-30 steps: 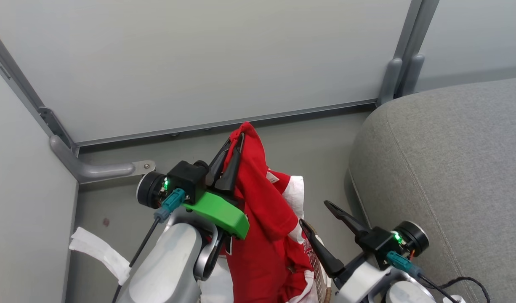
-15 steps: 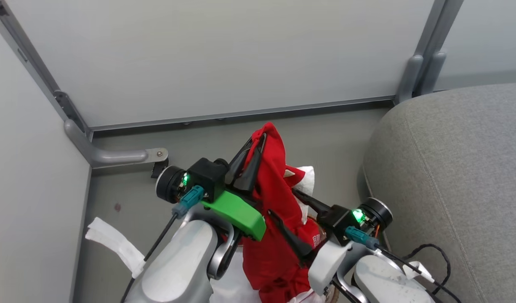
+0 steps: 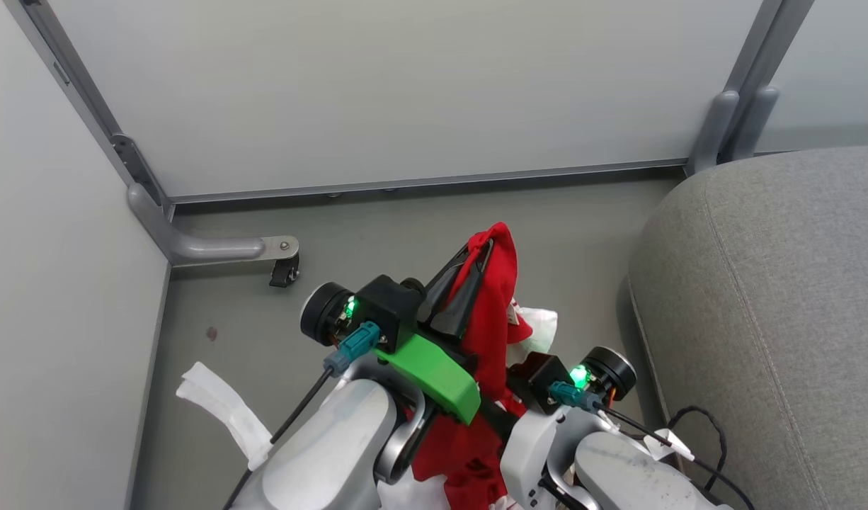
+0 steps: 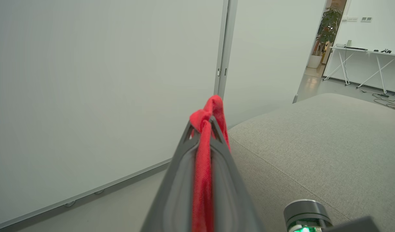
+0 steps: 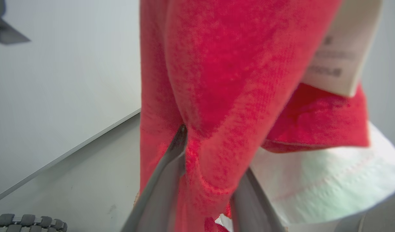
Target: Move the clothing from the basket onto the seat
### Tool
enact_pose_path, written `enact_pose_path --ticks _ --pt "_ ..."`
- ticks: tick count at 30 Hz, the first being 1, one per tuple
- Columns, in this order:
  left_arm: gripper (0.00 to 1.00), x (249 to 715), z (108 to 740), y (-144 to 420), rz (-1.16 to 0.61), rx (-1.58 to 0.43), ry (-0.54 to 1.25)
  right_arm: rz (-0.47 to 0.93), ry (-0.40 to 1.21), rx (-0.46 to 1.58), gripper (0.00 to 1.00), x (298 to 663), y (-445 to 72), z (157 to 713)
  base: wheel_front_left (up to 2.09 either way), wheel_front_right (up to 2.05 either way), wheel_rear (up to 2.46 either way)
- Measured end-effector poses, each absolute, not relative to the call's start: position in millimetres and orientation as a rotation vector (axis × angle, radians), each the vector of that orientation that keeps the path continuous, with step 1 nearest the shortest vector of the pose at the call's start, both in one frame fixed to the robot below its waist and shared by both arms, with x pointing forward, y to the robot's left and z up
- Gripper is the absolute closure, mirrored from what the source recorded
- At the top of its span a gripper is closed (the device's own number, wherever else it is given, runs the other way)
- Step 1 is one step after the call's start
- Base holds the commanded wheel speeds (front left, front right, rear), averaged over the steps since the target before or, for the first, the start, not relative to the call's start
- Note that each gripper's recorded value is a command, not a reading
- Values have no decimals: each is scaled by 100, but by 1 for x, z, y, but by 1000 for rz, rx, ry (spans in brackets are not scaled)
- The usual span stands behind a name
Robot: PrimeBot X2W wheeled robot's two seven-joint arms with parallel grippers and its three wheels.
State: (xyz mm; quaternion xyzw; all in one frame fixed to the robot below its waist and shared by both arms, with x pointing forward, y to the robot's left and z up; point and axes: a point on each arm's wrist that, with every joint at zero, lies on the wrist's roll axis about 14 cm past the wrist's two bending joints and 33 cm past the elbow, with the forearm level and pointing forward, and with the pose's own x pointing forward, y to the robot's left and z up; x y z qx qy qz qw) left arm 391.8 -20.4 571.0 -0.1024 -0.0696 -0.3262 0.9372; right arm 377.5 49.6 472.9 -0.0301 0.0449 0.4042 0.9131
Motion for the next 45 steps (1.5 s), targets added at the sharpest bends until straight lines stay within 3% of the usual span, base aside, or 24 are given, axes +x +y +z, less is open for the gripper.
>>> enact_pose_path --ticks 22,23,24,35,45 --pt "100 401 577 -19 -642 -221 -152 761 151 -6 100 376 30 460 0 0 0" --pt "62 403 578 -18 -636 -218 -157 749 143 4 100 377 28 463 0 0 0" --pt "0 404 579 -17 -629 -217 -162 734 131 19 100 378 25 467 0 0 0" --pt "0 407 561 -30 -650 -198 -130 558 -10 122 100 376 -24 505 0 0 0" --pt "0 410 547 -70 -759 -203 -94 316 -74 154 100 364 -103 519 0 0 0"
